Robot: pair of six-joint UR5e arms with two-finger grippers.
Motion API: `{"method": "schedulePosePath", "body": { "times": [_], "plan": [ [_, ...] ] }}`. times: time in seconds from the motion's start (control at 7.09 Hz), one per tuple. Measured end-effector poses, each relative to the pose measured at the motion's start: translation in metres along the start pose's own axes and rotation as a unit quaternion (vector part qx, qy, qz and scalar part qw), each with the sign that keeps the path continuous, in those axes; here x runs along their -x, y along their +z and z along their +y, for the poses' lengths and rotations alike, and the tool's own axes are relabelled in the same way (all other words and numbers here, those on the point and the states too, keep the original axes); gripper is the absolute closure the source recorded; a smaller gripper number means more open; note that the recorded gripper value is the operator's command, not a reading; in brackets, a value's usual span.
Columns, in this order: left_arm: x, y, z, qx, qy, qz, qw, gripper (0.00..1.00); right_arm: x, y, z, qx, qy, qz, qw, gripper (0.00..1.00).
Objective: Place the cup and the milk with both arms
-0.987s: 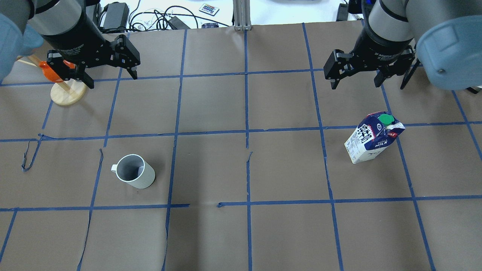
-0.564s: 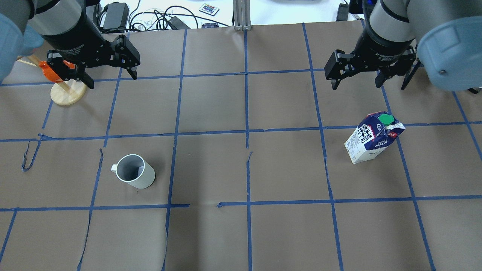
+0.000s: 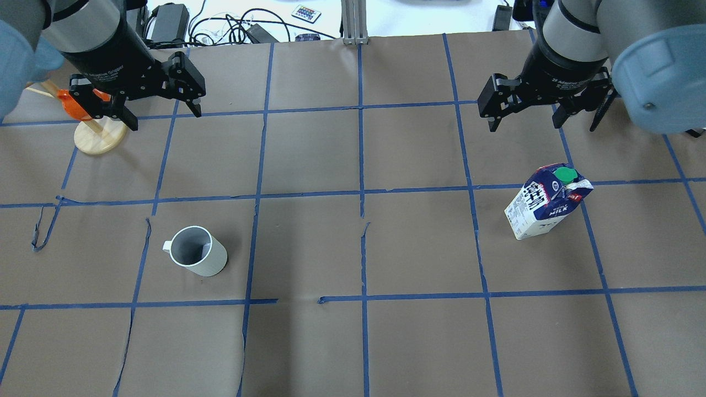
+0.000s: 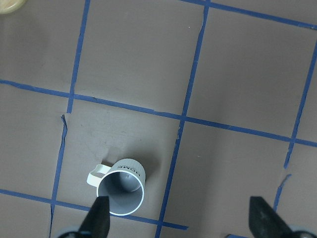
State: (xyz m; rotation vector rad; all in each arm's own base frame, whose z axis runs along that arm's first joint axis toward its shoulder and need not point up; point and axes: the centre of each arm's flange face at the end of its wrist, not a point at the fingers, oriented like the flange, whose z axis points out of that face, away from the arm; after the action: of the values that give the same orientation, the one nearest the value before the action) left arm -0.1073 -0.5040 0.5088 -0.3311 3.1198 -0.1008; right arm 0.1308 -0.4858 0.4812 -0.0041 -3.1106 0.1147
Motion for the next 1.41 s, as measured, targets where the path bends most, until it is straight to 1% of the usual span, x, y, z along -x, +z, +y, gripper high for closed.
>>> {"method": "schedulePosePath", "body": {
  "times": [0.71, 0.85, 0.99, 1.13, 1.27, 1.41],
  "plan": [
    [0.000, 0.006, 0.001, 0.013, 0.000, 0.001, 0.9999, 0.00, -0.002, 0.000, 0.000, 0.000, 0.000, 0.008, 1.0000, 0.00],
    [-0.001, 0.012, 0.001, 0.019, 0.003, 0.003, 0.9998, 0.00, -0.002, 0.000, 0.000, 0.000, 0.000, 0.009, 1.0000, 0.00],
    [-0.001, 0.016, 0.003, 0.025, 0.018, 0.005, 0.9995, 0.00, -0.003, 0.000, 0.000, 0.000, 0.000, 0.011, 0.9999, 0.00],
    [0.000, 0.025, 0.007, 0.036, 0.038, 0.003, 0.9986, 0.00, -0.004, 0.001, -0.001, 0.000, 0.001, 0.011, 0.9999, 0.00],
    [0.001, 0.045, 0.013, 0.057, 0.051, 0.000, 0.9971, 0.00, -0.008, 0.002, -0.003, -0.001, 0.003, 0.017, 0.9999, 0.00],
    [0.005, 0.072, 0.023, 0.086, 0.060, -0.003, 0.9944, 0.00, -0.019, 0.007, -0.006, 0.004, 0.005, 0.036, 0.9993, 0.00]
  ]
}}
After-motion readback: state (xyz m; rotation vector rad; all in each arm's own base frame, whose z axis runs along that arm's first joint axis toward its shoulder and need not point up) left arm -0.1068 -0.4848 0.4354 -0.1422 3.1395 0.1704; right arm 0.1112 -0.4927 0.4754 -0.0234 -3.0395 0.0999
